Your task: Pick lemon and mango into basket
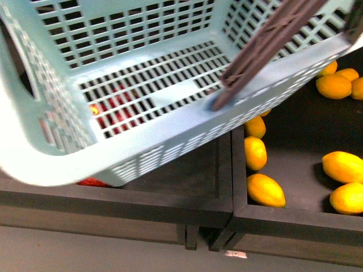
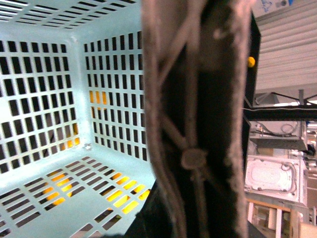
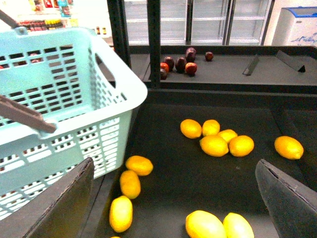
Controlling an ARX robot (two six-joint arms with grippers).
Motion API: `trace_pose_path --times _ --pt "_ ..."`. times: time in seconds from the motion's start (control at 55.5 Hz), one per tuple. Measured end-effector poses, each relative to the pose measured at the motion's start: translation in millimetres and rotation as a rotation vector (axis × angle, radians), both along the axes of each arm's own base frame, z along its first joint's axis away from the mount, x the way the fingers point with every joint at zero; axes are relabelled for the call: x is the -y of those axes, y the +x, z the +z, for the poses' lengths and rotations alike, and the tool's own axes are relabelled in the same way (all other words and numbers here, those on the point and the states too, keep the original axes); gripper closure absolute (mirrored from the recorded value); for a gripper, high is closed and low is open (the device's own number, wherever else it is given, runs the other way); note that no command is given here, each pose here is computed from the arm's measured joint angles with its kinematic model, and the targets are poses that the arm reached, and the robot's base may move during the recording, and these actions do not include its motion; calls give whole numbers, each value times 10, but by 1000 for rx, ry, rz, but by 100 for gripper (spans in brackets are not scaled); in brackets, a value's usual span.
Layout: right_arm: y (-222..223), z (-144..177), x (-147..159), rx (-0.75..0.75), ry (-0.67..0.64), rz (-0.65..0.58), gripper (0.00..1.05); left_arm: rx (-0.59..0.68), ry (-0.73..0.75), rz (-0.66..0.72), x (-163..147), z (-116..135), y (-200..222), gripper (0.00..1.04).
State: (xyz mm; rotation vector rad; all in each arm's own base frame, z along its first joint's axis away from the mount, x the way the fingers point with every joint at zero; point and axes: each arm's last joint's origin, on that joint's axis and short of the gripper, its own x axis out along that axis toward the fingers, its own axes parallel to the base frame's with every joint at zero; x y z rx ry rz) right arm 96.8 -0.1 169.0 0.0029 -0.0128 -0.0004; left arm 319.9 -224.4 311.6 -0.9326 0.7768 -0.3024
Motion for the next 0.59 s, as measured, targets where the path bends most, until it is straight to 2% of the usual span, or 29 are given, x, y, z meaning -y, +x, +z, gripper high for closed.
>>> trace_pose_path --times 0.216,0.595 --pt "0 0 0 0 0 0 9 7 -47 -119 246 60 -169 101" --pt "0 -1 0 -1 0 0 9 16 -36 -88 212 61 -140 101"
